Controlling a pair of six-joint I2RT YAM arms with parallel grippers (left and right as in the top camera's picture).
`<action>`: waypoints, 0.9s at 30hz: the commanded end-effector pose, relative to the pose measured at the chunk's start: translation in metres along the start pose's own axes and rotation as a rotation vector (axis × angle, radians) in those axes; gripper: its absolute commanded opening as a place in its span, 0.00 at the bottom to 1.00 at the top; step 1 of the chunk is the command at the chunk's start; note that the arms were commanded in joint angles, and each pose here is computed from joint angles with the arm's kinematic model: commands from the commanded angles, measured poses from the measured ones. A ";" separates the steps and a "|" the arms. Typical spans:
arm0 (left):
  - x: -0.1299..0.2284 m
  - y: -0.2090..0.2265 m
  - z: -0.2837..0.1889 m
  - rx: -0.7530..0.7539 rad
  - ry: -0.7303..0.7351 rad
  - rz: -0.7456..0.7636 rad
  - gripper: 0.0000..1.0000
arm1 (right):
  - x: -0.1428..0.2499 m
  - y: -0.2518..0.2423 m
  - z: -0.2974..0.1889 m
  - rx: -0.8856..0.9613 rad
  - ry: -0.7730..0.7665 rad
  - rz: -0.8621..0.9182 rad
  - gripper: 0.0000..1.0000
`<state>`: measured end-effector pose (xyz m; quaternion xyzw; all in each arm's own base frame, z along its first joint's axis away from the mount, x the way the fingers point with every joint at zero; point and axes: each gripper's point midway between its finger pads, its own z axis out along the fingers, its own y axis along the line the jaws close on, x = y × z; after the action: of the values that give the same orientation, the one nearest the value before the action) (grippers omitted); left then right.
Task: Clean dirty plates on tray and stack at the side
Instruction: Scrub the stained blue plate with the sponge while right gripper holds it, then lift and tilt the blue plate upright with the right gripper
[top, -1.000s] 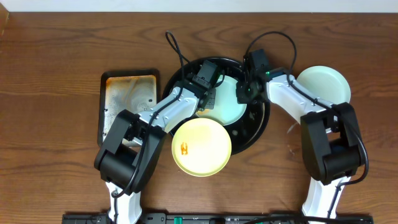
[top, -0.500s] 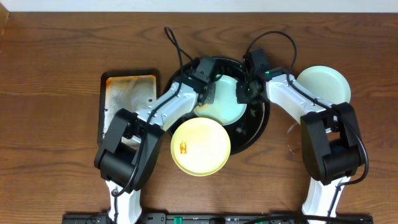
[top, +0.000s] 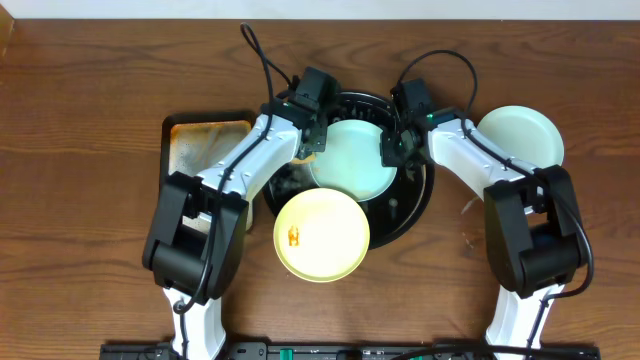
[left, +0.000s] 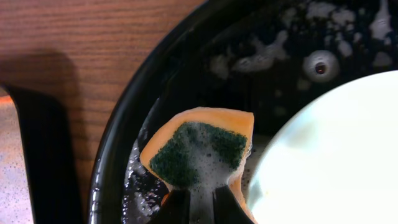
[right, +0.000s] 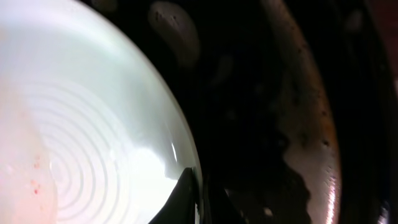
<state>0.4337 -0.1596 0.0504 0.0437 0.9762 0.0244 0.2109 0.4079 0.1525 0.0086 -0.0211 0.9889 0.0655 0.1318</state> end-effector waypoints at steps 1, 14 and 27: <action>-0.010 -0.004 -0.013 0.115 -0.002 -0.026 0.08 | -0.009 -0.030 -0.019 0.140 -0.064 -0.014 0.01; -0.035 0.020 -0.096 0.336 -0.091 -0.090 0.08 | -0.052 -0.018 -0.129 0.189 -0.350 -0.238 0.01; -0.018 0.025 -0.100 0.322 -0.033 -0.073 0.08 | -0.017 0.000 -0.051 0.004 -0.114 -0.115 0.27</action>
<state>0.4096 -0.1395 0.1464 0.0308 0.9662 -0.1384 0.2151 0.4128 0.1441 0.0854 -0.0922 0.9698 0.0389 0.2225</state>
